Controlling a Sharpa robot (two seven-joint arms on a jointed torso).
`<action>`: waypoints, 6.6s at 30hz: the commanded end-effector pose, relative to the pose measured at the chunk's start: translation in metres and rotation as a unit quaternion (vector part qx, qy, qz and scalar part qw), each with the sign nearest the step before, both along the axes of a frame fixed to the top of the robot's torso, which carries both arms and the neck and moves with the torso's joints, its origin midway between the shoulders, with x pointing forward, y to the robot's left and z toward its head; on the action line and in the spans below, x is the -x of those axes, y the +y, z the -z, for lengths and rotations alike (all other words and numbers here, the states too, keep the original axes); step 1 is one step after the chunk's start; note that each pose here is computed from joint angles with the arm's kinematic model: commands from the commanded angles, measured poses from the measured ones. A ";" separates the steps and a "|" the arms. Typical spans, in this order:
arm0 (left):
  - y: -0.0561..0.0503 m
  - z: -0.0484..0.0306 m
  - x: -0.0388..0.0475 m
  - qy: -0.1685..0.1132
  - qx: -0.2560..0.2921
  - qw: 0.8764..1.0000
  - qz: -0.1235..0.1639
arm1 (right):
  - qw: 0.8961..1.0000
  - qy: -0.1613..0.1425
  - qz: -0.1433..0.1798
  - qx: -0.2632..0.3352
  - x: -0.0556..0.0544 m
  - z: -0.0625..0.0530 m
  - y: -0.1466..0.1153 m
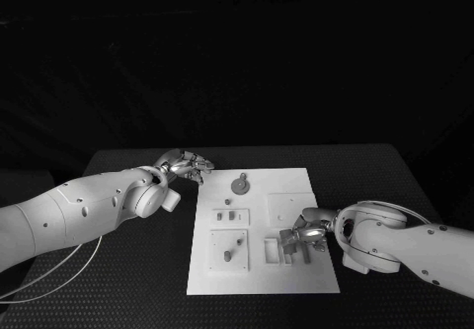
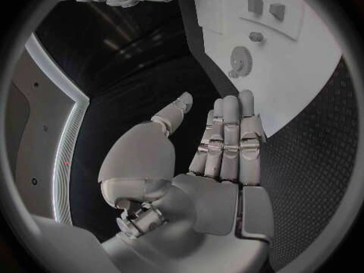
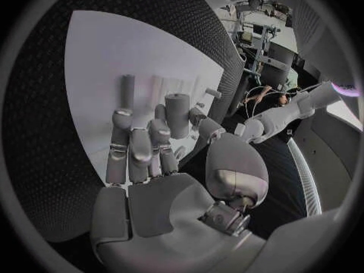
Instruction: Assemble the parts on the task board
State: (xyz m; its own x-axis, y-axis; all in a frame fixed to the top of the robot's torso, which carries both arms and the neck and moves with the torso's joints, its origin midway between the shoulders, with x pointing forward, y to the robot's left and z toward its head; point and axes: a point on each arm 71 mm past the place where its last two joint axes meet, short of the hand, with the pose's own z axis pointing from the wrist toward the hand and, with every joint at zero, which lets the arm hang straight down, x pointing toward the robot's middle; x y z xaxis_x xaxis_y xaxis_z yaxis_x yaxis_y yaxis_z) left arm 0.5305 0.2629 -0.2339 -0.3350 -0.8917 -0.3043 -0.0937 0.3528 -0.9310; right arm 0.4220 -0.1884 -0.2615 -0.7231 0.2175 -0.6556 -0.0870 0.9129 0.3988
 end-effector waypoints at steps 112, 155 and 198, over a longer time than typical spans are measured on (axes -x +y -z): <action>0.000 -0.0007 0.0012 0.004 0.005 1.000 0.007 | 0.995 -0.012 -0.098 0.003 0.007 0.018 0.035; 0.001 -0.0003 0.0017 0.007 0.006 1.000 0.009 | 0.990 -0.079 -0.106 0.054 0.006 0.017 0.035; 0.000 -0.0001 0.0017 0.008 0.006 1.000 0.012 | 0.995 -0.022 -0.015 0.099 -0.004 -0.004 -0.043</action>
State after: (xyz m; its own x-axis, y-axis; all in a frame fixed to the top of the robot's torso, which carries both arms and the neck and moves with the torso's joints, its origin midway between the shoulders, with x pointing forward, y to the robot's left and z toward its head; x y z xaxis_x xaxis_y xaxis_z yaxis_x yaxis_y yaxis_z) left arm 0.5290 0.2656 -0.2347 -0.3461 -0.8893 -0.2990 -0.1062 0.3537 -0.9293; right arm 0.4281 -0.2301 -0.2535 -0.6629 0.0976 -0.7423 -0.1380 0.9586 0.2493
